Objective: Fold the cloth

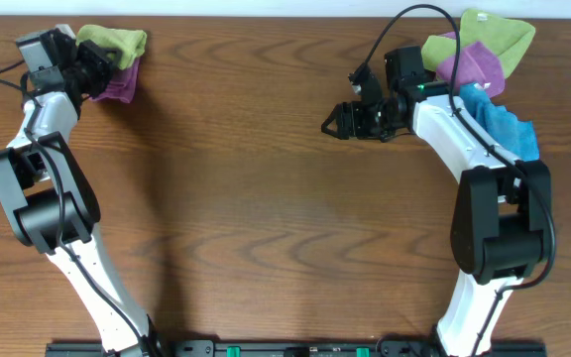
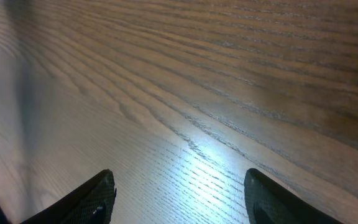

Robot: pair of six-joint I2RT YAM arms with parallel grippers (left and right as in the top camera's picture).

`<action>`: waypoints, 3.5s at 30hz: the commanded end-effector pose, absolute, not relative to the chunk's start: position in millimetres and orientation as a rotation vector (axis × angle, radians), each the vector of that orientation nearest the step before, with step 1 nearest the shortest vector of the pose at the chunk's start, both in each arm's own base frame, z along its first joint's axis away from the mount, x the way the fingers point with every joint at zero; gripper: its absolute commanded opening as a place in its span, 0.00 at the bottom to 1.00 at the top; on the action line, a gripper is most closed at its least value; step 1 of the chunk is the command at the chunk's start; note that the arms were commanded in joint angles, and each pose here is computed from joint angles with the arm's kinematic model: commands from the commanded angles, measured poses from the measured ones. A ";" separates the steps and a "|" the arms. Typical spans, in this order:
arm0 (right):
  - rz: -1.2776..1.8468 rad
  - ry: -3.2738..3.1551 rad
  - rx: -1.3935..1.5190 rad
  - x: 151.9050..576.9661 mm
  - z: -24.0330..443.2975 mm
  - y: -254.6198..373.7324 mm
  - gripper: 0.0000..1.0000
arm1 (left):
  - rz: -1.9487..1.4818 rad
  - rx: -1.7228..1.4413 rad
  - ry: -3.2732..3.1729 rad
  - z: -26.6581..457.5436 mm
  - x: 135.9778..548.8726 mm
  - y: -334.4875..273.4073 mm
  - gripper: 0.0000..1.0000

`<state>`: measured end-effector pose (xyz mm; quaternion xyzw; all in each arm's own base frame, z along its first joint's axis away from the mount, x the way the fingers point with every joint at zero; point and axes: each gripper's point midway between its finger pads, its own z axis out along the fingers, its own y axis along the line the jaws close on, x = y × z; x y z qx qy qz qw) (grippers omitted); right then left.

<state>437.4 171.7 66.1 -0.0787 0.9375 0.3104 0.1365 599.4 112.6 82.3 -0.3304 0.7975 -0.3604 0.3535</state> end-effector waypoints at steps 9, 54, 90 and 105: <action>0.908 2.697 -0.247 436.1 72.9 174.5 0.68 | -0.967 -0.961 2.113 73.3 575.2 140.4 0.93; -0.192 2.619 0.453 425.0 108.2 -125.2 0.65 | -0.477 0.182 2.764 103.0 461.9 -158.5 0.95; -0.182 2.562 0.362 485.8 40.7 -115.1 0.47 | -0.442 0.189 2.788 89.7 461.8 -160.4 0.95; -0.251 2.591 0.395 475.9 36.0 -126.9 0.20 | -0.413 0.185 2.788 89.0 463.0 -157.1 0.95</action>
